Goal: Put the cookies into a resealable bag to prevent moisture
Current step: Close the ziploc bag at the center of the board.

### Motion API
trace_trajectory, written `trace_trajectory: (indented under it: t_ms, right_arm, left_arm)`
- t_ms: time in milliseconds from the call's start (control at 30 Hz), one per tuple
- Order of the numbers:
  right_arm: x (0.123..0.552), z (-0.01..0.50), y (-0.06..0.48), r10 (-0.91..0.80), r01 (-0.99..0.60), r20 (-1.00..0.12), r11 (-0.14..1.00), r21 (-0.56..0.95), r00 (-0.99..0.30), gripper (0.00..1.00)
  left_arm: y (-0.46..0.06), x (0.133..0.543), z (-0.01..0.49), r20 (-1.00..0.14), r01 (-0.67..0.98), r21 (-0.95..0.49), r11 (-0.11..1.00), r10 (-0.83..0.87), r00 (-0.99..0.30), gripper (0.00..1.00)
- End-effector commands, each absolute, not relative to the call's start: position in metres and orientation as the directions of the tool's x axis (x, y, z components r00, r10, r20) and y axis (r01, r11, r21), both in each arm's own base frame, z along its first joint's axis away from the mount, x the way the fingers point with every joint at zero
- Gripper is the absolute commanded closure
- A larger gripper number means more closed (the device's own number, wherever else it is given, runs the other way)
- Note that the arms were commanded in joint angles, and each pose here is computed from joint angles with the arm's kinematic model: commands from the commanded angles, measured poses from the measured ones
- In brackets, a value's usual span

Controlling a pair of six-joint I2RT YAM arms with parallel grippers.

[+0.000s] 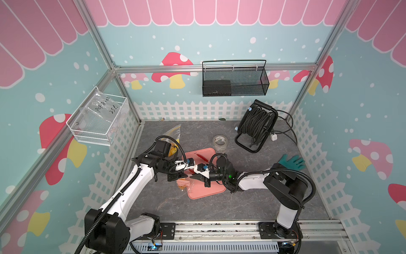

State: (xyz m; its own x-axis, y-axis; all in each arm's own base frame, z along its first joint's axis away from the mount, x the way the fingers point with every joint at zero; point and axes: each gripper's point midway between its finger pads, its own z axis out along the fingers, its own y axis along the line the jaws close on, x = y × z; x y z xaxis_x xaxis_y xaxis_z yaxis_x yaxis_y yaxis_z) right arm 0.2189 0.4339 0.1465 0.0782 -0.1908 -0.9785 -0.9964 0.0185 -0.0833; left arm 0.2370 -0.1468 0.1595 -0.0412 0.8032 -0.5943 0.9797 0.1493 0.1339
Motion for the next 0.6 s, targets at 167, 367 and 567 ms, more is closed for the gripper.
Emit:
trace_trajectory:
  t_ms: [167, 367, 567]
  right_arm:
    - [0.221, 0.187, 0.439, -0.064, -0.997, -0.995, -0.009, -0.08, 0.081, 1.0]
    - [0.222, 0.192, 0.433, -0.022, -1.0, -0.999, -0.006, -0.029, 0.029, 1.0]
    - [0.222, 0.192, 0.428, 0.009, -1.0, -1.0, -0.022, 0.021, -0.021, 1.0]
  left_arm:
    - [-0.152, 0.231, 0.144, -0.58, 0.991, 0.085, 0.1, 0.814, -0.032, 0.59]
    - [-0.149, 0.229, 0.141, -0.565, 0.992, 0.071, 0.103, 0.824, -0.045, 0.63]
    - [-0.146, 0.23, 0.145, -0.57, 0.991, 0.063, 0.114, 0.82, -0.058, 0.65]
